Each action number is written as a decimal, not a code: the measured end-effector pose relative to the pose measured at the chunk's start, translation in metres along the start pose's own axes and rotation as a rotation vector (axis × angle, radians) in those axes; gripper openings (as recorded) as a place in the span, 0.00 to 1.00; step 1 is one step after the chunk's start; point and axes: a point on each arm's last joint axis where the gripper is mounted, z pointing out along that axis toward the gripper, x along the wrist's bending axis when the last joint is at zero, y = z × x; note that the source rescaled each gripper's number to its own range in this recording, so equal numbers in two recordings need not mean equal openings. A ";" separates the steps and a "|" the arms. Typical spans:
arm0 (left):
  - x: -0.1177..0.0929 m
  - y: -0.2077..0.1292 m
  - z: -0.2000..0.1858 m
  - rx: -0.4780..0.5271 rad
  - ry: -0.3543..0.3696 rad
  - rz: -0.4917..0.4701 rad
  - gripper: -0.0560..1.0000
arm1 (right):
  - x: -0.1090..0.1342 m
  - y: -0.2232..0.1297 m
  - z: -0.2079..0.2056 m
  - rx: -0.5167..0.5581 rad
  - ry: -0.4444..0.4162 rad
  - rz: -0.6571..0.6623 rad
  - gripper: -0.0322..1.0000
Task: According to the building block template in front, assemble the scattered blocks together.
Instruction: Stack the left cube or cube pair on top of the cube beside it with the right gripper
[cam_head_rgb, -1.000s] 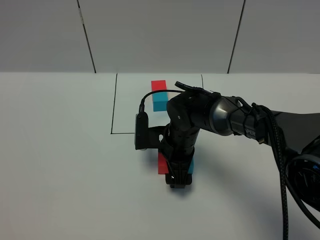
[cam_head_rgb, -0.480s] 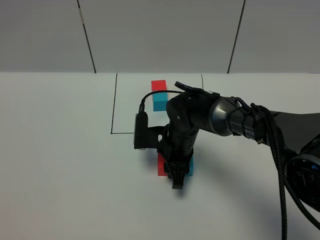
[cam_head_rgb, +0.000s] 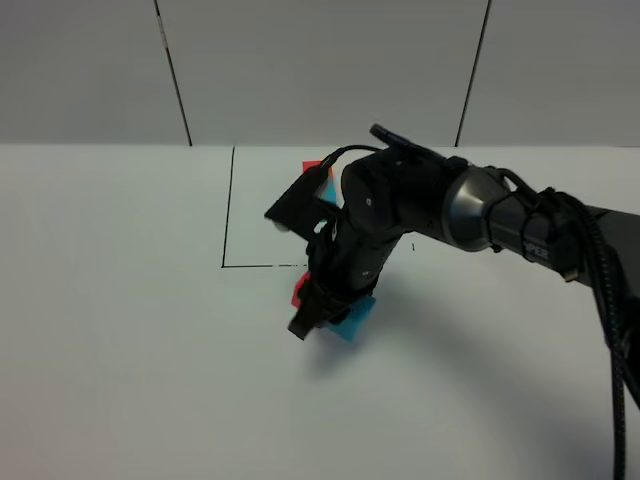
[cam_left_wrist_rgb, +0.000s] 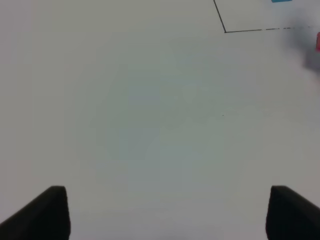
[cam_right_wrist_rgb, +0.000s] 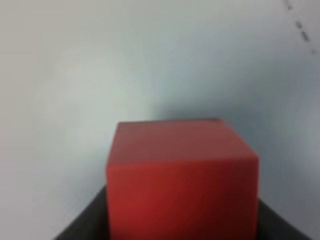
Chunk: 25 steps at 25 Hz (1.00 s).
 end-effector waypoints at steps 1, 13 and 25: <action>0.000 0.000 0.000 0.000 0.000 0.000 0.70 | 0.001 0.002 -0.008 -0.021 0.003 0.112 0.04; 0.000 0.000 0.000 0.000 0.000 0.000 0.70 | 0.001 0.004 -0.012 -0.032 0.010 0.901 0.04; 0.000 0.000 0.000 0.000 0.000 0.000 0.70 | 0.020 0.006 0.016 0.039 -0.112 0.891 0.04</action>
